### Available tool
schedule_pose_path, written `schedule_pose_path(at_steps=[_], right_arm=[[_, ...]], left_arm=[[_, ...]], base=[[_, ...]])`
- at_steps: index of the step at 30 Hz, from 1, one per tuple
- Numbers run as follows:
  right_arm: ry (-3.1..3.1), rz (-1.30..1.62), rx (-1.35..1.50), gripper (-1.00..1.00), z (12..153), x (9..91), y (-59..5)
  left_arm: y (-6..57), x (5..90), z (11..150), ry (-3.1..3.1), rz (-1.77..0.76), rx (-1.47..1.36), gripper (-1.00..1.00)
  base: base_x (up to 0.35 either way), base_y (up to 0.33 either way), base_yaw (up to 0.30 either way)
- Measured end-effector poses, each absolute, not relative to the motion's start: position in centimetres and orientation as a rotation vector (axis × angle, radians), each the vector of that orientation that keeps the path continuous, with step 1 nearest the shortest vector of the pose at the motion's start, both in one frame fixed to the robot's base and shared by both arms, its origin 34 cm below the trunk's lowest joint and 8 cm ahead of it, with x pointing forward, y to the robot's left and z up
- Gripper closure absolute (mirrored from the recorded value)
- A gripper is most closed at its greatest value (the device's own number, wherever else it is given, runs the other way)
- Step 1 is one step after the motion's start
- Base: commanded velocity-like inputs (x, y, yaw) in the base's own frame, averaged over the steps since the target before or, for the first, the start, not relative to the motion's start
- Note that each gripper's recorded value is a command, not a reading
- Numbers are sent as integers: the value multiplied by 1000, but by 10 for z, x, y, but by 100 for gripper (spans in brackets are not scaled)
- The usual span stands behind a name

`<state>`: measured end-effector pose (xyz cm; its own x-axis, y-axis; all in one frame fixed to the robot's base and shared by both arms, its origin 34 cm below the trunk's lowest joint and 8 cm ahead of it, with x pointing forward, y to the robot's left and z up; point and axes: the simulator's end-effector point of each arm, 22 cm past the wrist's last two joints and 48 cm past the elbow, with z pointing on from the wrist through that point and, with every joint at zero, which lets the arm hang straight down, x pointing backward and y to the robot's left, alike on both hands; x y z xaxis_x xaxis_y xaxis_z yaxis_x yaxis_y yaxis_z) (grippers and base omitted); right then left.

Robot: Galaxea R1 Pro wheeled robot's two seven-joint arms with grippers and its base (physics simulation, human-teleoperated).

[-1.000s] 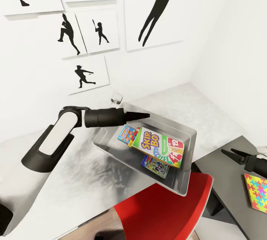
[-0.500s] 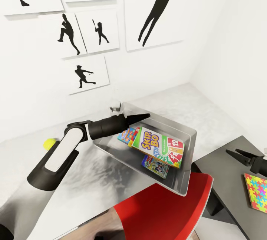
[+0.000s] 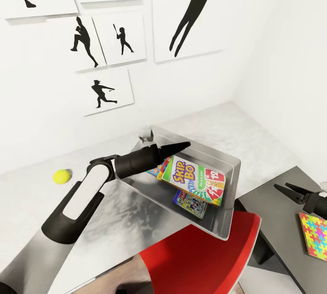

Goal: Put all the toys in the child's room - the three board games (two on the bed and one on the table), the two jigsaw puzzles on the table, and the tennis ball on the table - inside the toy box on the table in the child's room.

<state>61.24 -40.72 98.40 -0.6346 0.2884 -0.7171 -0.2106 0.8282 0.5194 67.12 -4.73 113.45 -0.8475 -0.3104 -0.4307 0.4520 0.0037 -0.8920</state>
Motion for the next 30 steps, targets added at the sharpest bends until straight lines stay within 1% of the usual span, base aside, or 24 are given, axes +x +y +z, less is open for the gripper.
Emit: schedule_pose_path(at_steps=[12, 30], right_arm=[[2138, 739, 63, -100, 980, 612, -402], [2135, 730, 70, -100, 980, 612, -405]], left_arm=[[-78, 658, 1148, 1751, -1978, 134, -100], [-83, 640, 1168, 1653, -2103, 162, -100]], base=[[0, 0, 0], [-3, 0, 0]])
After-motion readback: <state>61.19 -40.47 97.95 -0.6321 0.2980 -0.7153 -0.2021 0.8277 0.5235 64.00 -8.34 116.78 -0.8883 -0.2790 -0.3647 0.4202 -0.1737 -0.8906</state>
